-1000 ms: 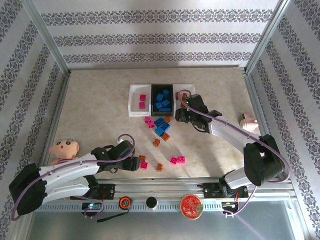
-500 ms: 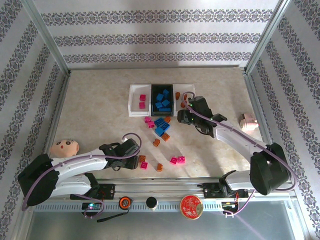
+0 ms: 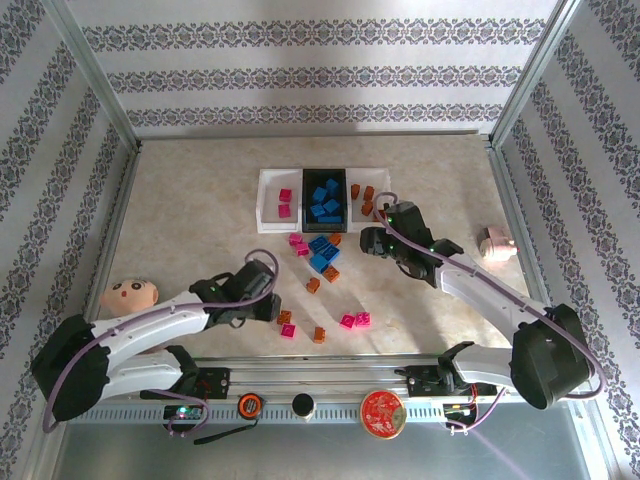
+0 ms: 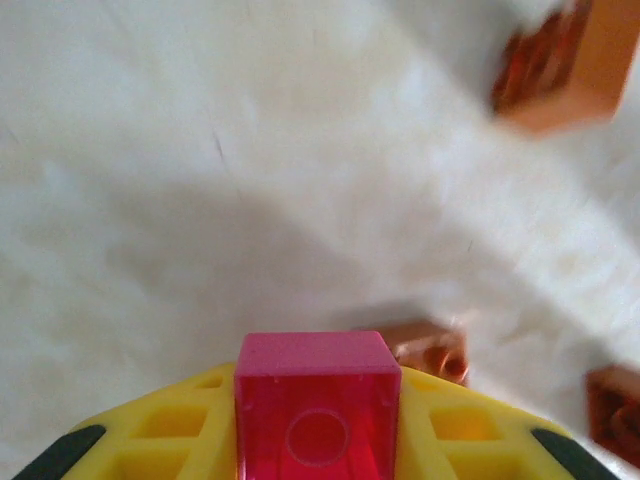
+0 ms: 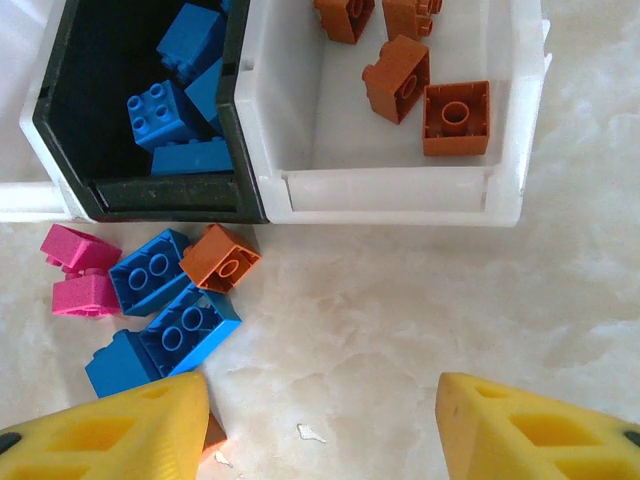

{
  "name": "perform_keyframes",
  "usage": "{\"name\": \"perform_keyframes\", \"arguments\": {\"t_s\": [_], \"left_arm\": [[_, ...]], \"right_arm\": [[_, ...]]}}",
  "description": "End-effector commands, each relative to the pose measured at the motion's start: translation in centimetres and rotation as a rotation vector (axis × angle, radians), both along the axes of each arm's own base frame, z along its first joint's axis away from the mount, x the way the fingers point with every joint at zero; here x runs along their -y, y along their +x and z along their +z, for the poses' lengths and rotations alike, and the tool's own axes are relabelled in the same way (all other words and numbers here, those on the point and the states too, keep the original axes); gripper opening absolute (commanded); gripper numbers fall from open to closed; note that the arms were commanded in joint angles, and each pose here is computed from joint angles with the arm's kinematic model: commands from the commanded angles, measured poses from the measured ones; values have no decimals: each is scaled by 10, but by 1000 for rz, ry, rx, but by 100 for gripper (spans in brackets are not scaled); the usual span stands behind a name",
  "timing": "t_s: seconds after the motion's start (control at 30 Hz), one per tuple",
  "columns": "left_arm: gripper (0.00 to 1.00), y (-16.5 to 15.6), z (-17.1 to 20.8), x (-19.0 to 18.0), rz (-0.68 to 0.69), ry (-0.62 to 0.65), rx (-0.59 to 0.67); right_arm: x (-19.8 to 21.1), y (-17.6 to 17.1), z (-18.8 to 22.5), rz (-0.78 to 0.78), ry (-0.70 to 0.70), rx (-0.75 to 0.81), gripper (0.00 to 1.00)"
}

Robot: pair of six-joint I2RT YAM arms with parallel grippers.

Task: Sort the legos into containers by color
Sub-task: Pick up the lego from the middle-left of the table, then place the lego in the container.

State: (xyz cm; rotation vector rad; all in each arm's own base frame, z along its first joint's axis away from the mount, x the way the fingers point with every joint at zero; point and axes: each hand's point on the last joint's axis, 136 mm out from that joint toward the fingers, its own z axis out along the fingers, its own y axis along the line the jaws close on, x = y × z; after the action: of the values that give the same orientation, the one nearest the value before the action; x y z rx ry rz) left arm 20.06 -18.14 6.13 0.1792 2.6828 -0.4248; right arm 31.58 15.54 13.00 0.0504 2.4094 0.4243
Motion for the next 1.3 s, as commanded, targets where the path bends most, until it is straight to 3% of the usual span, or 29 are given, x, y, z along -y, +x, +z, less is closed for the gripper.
{"name": "perform_keyframes", "arguments": {"t_s": [0.0, 0.13, 0.37, 0.53, 0.63, 0.77, 0.97, 1.1, 1.27], "left_arm": [[28, 53, 53, 7, 24, -78, 193], [26, 121, 81, 2, 130, -136, 295], [25, 222, 76, -5, 253, -106, 308], [27, 270, 70, -11, 301, -40, 296], [35, 287, 62, -13, 319, -25, 267], [54, 296, 69, -11, 314, -23, 271], [64, 285, 106, -6, 301, -110, 327], [69, 256, 131, -3, 279, -212, 365], [80, 200, 136, -2, 253, -335, 374]], "right_arm": [[4, -5, -1, -20, 6, 2, 62], [4, -9, -5, -23, 6, -2, 62], [10, -24, -11, -25, 2, -8, 63], [9, -42, -22, -10, 12, -24, 63], [5, -54, -31, 20, 14, -41, 64], [1, -72, -45, 58, 19, -91, 65], [2, -92, -57, 76, 20, -138, 65], [0, -104, -58, 92, 34, -162, 65], [-10, -128, -72, 142, 59, -237, 66]]}}
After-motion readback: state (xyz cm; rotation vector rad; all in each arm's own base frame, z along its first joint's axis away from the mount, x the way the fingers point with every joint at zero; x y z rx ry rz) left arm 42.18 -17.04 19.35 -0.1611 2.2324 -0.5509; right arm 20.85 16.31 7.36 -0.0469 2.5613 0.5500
